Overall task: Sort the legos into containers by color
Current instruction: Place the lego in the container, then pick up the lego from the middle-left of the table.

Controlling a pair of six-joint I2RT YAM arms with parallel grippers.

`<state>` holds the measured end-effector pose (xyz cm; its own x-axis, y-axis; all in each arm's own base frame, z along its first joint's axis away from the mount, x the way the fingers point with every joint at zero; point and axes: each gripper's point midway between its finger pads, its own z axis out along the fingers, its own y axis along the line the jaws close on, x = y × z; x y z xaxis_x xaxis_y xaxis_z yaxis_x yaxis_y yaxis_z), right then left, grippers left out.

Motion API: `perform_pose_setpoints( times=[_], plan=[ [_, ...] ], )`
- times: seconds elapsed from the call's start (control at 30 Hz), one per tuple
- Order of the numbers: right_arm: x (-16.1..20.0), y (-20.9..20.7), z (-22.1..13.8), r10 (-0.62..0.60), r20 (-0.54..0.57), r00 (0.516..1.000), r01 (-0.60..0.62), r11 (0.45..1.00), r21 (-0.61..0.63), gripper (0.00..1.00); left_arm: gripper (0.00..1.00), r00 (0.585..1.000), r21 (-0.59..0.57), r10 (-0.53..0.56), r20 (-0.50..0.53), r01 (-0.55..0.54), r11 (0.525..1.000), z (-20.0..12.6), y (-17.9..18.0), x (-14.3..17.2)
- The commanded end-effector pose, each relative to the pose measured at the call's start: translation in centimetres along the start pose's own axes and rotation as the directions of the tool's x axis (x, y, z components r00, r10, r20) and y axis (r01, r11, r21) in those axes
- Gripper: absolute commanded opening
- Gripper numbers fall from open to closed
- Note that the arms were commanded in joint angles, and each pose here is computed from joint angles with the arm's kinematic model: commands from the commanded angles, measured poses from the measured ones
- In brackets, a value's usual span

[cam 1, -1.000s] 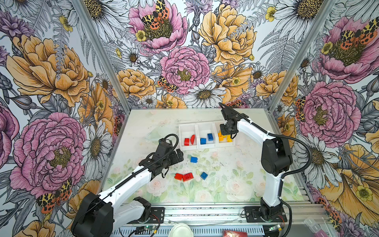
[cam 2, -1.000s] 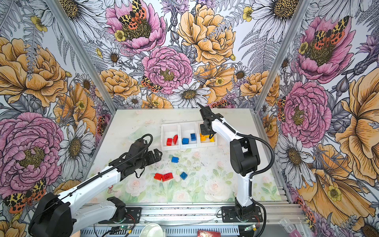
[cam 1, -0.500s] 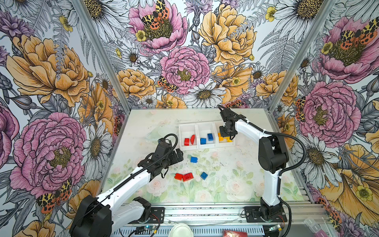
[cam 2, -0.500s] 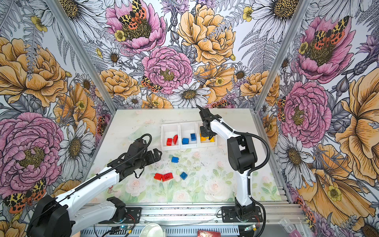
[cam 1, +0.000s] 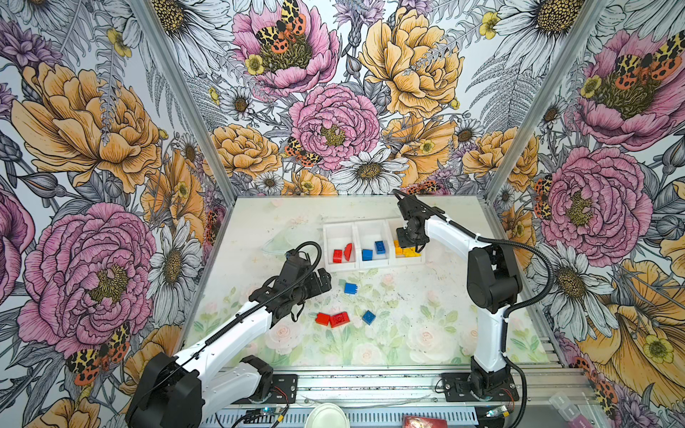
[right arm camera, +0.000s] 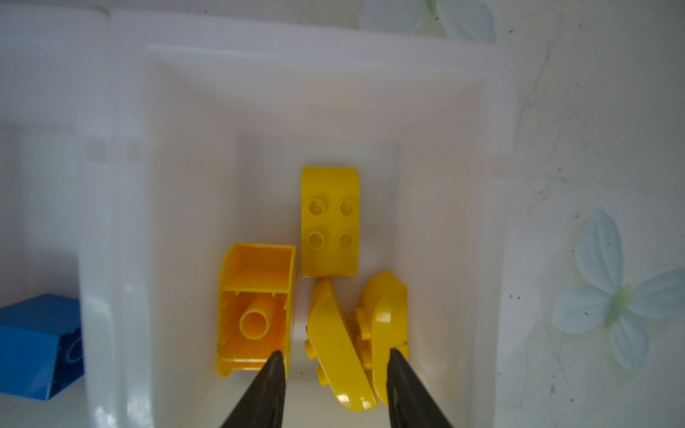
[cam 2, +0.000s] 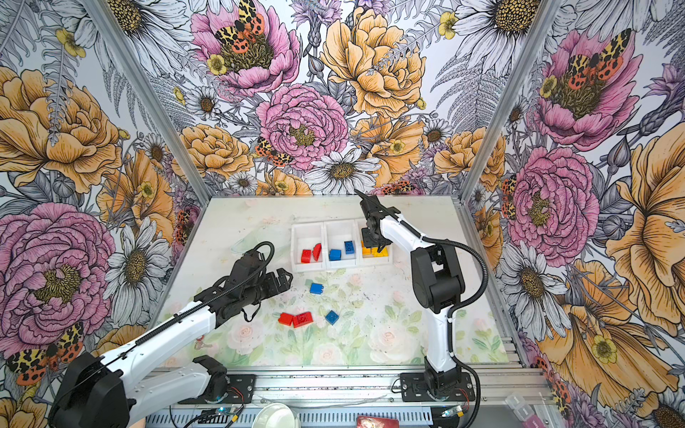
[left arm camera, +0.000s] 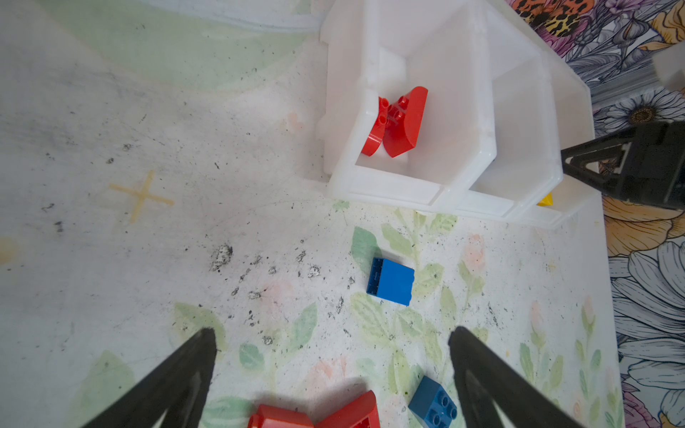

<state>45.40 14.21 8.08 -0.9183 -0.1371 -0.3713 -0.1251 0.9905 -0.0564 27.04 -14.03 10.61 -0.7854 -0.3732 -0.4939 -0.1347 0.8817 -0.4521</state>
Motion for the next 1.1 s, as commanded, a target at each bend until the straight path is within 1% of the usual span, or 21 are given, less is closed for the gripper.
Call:
perform_pose_setpoints(
  times=[0.0, 0.17, 0.3, 0.37, 0.47, 0.7, 0.87, 0.97, 1.07],
  plan=[
    [-1.4, -0.2, -2.0, 0.022, 0.057, 0.998, -0.021, 1.0, -0.016, 0.47, 0.99, 1.0, -0.02, -0.006, -0.004, 0.006, 1.0, 0.0, 0.9, 0.3],
    [-1.1, -0.1, -2.9, 0.032, 0.064, 0.997, -0.03, 0.999, -0.03, 0.48, 0.99, 1.0, -0.039, -0.011, -0.008, 0.011, 0.999, -0.2, 1.2, 0.4],
    [-0.5, 0.0, -3.7, 0.04, 0.065, 0.997, -0.037, 0.998, -0.043, 0.49, 0.99, 0.999, -0.086, -0.037, -0.01, 0.036, 0.996, -0.5, 2.1, 0.6],
    [-0.1, 0.1, -3.9, 0.042, 0.062, 0.997, -0.039, 0.998, -0.049, 0.49, 0.99, 0.998, -0.092, -0.054, -0.019, 0.052, 0.994, -0.5, 2.2, 0.9],
    [0.5, 0.4, -4.4, 0.043, 0.06, 0.997, -0.04, 0.997, -0.059, 0.49, 0.99, 0.995, -0.09, -0.087, -0.041, 0.083, 0.992, -0.4, 1.9, 1.6],
    [2.4, 1.0, -5.7, 0.053, 0.052, 0.997, -0.048, 0.995, -0.085, 0.5, 0.99, 0.986, -0.174, -0.124, -0.113, 0.103, 0.979, -0.7, 1.3, 3.5],
    [4.1, 1.6, -6.7, 0.063, 0.042, 0.997, -0.058, 0.992, -0.112, 0.5, 0.99, 0.974, -0.182, -0.176, -0.143, 0.149, 0.972, -0.7, 0.7, 4.1],
    [5.1, 2.0, -7.3, 0.071, 0.034, 0.997, -0.065, 0.989, -0.135, 0.51, 0.99, 0.971, -0.251, -0.193, -0.142, 0.154, 0.956, -1.3, 1.6, 4.1],
    [6.3, 2.6, -7.8, 0.083, 0.015, 0.996, -0.08, 0.982, -0.173, 0.52, 0.99, 0.963, -0.283, -0.225, -0.147, 0.177, 0.943, -1.7, 2.0, 4.2]
  ],
)
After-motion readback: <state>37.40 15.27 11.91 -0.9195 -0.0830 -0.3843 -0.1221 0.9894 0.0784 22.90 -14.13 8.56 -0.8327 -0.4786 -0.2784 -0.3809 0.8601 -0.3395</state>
